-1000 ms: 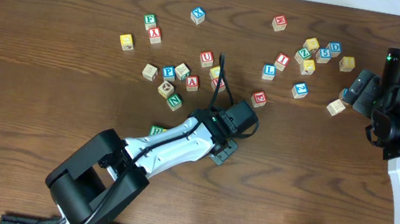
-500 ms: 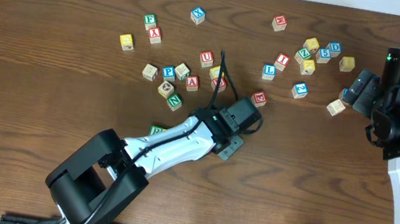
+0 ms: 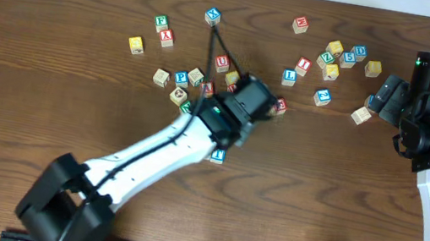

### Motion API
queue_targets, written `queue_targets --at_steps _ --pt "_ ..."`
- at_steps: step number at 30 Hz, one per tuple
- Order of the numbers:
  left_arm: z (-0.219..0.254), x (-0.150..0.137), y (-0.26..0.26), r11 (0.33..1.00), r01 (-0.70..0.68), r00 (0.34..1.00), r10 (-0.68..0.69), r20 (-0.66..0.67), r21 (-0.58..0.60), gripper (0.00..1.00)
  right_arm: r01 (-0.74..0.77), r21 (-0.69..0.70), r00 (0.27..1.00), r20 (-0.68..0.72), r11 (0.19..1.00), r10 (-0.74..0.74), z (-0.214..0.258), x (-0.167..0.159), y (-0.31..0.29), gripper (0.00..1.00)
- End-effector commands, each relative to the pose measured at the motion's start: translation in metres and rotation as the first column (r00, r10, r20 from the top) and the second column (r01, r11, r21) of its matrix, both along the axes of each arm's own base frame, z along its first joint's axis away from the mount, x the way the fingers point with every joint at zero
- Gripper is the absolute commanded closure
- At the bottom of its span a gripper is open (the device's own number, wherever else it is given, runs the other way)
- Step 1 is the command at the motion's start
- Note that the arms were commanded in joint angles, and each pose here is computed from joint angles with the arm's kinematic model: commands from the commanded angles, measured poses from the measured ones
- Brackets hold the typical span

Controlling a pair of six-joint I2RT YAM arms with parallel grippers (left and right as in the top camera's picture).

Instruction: Spell out ROBOT

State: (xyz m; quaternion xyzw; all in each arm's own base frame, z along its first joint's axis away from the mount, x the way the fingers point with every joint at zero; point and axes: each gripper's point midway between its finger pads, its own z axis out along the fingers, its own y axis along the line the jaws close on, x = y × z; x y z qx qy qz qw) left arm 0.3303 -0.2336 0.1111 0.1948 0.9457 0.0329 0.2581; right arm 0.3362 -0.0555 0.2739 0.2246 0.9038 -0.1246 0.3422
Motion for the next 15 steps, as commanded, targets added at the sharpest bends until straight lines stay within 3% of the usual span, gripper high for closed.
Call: queue_targets --at_steps 1,7,15 --pt "0.010 0.016 0.054 0.983 -0.175 0.985 0.174 0.008 0.052 0.93 0.006 -0.015 1.000 0.015 1.000 -0.005 0.007 0.000 -0.003 0.01" --pt "-0.002 0.018 0.128 0.903 -0.420 0.902 0.426 -0.073 0.088 0.93 0.005 -0.016 1.000 0.014 1.000 -0.005 0.007 0.000 -0.003 0.01" --pt "-0.024 -0.010 0.168 0.831 -0.532 0.812 0.555 -0.179 0.164 0.93 0.005 -0.015 1.000 0.015 1.000 -0.005 0.007 0.000 -0.003 0.01"
